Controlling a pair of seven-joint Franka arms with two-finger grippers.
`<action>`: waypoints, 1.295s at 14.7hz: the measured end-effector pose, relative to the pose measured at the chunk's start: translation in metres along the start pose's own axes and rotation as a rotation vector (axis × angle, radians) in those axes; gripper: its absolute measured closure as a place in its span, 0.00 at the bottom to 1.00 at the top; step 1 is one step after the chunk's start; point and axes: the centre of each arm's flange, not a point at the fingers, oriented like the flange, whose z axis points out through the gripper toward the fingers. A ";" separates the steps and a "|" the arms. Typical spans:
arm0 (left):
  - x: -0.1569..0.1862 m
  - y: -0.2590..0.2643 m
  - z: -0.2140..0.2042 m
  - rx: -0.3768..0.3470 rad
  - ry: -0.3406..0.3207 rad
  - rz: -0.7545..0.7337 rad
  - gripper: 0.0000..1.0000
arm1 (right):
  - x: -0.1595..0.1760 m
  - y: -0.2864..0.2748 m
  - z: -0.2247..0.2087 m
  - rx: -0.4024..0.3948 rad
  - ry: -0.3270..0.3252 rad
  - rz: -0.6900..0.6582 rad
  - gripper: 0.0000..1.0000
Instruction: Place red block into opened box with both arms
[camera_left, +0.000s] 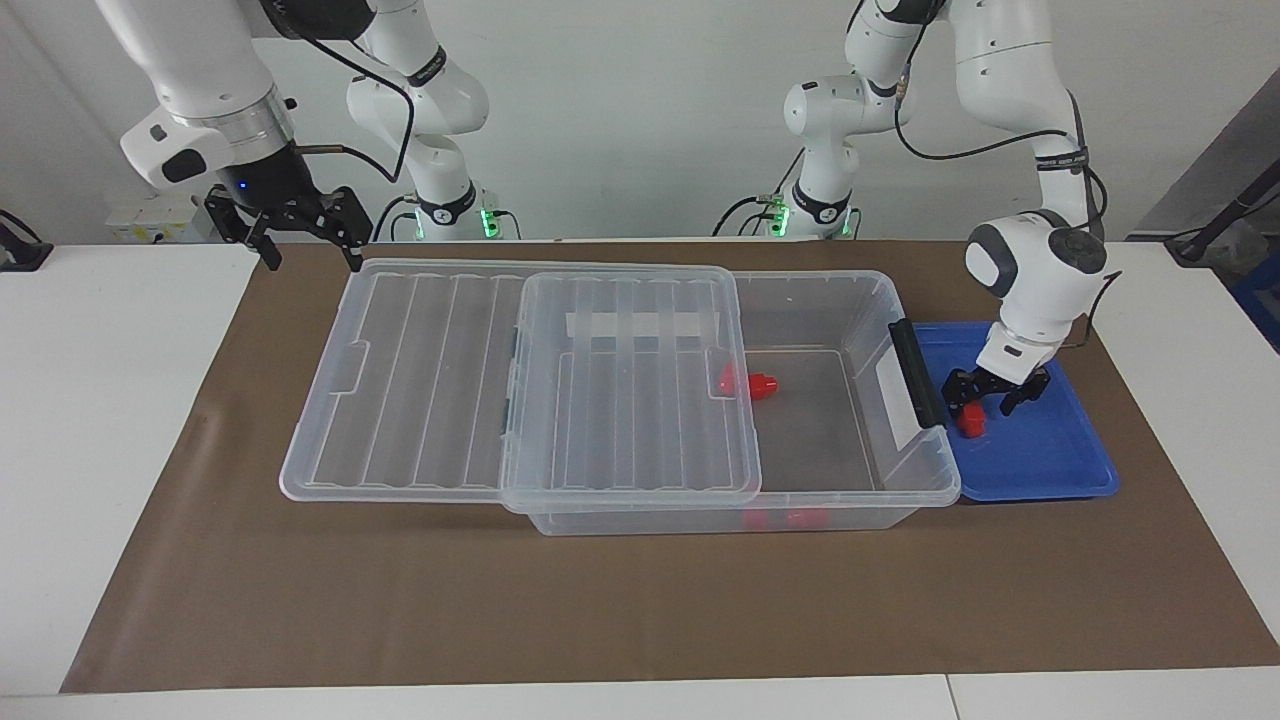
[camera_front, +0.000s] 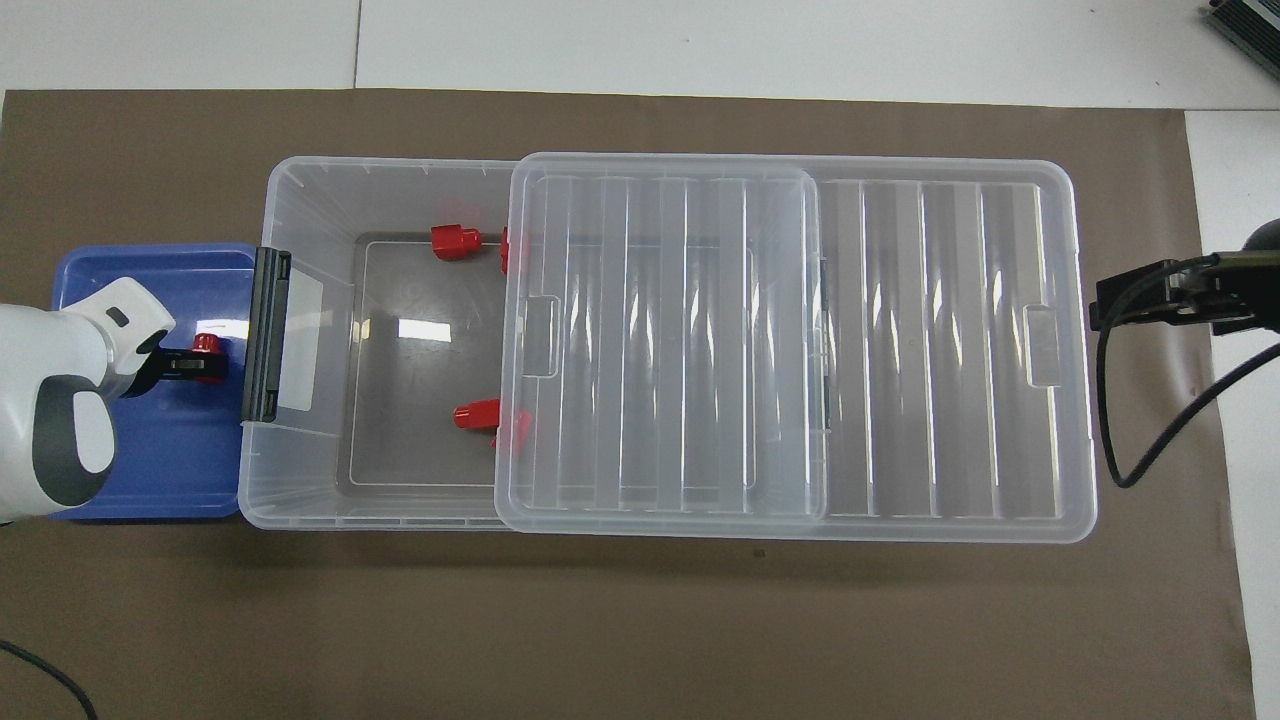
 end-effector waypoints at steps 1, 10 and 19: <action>0.000 0.000 0.000 0.000 0.000 -0.002 0.41 | -0.001 0.002 0.000 -0.001 -0.005 0.005 0.00; 0.010 0.000 -0.017 -0.008 -0.035 -0.002 0.66 | -0.002 0.008 0.003 -0.002 -0.023 0.014 0.00; 0.078 0.076 -0.240 -0.102 -0.174 -0.183 0.66 | -0.003 0.009 0.005 -0.004 -0.036 0.020 0.00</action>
